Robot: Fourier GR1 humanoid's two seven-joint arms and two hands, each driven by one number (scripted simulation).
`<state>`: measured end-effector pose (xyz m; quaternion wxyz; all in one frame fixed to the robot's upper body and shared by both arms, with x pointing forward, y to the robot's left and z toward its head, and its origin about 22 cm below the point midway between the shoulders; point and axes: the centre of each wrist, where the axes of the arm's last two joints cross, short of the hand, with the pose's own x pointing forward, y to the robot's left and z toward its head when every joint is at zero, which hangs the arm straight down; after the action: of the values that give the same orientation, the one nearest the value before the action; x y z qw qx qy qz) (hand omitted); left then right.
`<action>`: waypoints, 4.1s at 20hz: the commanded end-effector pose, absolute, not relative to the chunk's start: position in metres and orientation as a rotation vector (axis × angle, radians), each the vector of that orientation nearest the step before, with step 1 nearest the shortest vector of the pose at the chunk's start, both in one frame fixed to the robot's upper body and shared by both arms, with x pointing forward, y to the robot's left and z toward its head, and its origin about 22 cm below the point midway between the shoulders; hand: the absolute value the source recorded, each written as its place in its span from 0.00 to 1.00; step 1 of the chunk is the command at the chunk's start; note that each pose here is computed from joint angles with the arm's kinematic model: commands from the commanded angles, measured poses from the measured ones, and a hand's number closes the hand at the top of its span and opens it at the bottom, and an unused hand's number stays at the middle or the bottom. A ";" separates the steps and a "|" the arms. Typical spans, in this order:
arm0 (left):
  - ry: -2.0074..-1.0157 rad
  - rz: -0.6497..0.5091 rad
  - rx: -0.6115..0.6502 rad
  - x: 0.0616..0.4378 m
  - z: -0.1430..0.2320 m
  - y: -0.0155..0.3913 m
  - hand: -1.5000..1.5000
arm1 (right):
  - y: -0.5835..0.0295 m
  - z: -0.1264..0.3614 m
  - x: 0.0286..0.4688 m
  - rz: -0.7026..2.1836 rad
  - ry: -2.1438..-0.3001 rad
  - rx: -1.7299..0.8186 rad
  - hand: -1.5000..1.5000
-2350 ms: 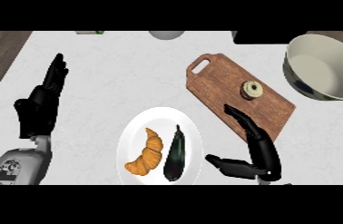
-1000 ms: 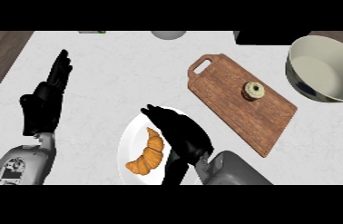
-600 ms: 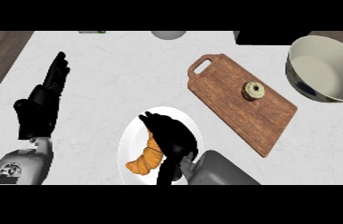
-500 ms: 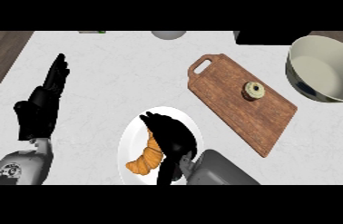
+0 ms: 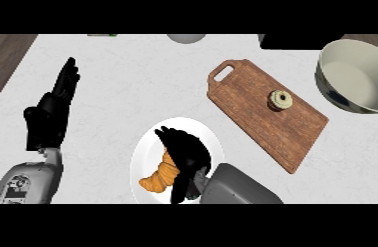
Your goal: Pick the croissant from the plate and place it in the bowl
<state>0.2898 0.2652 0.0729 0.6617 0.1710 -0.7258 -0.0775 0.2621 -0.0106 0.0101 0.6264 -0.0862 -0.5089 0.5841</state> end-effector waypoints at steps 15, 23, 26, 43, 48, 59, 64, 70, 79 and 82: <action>-1.652 -0.176 0.374 0.282 0.072 0.259 0.50 | 0.000 -0.015 0.272 1.424 -1.280 -0.211 1.00; -1.652 -0.175 0.389 0.284 0.078 0.259 0.50 | -0.013 -0.021 0.285 1.295 -1.285 -0.329 1.00; -1.645 -0.168 0.403 0.290 0.072 0.273 0.50 | -0.026 0.007 0.331 1.151 -1.175 -0.501 1.00; -1.637 -0.157 0.417 0.283 0.081 0.280 0.50 | -0.062 0.104 0.333 0.453 -1.467 -0.869 1.00; -1.654 -0.145 0.387 0.282 0.071 0.272 0.50 | -0.105 0.138 0.338 0.335 -1.455 -0.969 1.00; -1.652 -0.152 0.416 0.279 0.076 0.280 0.50 | -0.257 0.145 0.371 0.053 -1.482 -1.114 1.00; -1.661 -0.191 0.387 0.285 0.080 0.267 0.50 | -0.319 0.112 0.376 0.037 -1.440 -1.207 1.00; -1.661 -0.189 0.371 0.290 0.079 0.262 0.50 | -0.379 0.096 0.380 0.097 -1.355 -1.392 1.00; -1.689 -0.200 0.374 0.295 0.087 0.255 0.50 | -0.439 0.060 0.366 0.114 -1.193 -1.555 1.00; -1.676 -0.199 0.345 0.303 0.089 0.239 0.50 | -0.451 0.068 0.363 0.001 -1.220 -1.423 1.00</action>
<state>0.2953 0.2473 0.0825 0.6500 0.1568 -0.7383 -0.0886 0.3738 -0.4356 0.0799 0.5671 -0.6338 -0.5249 0.0337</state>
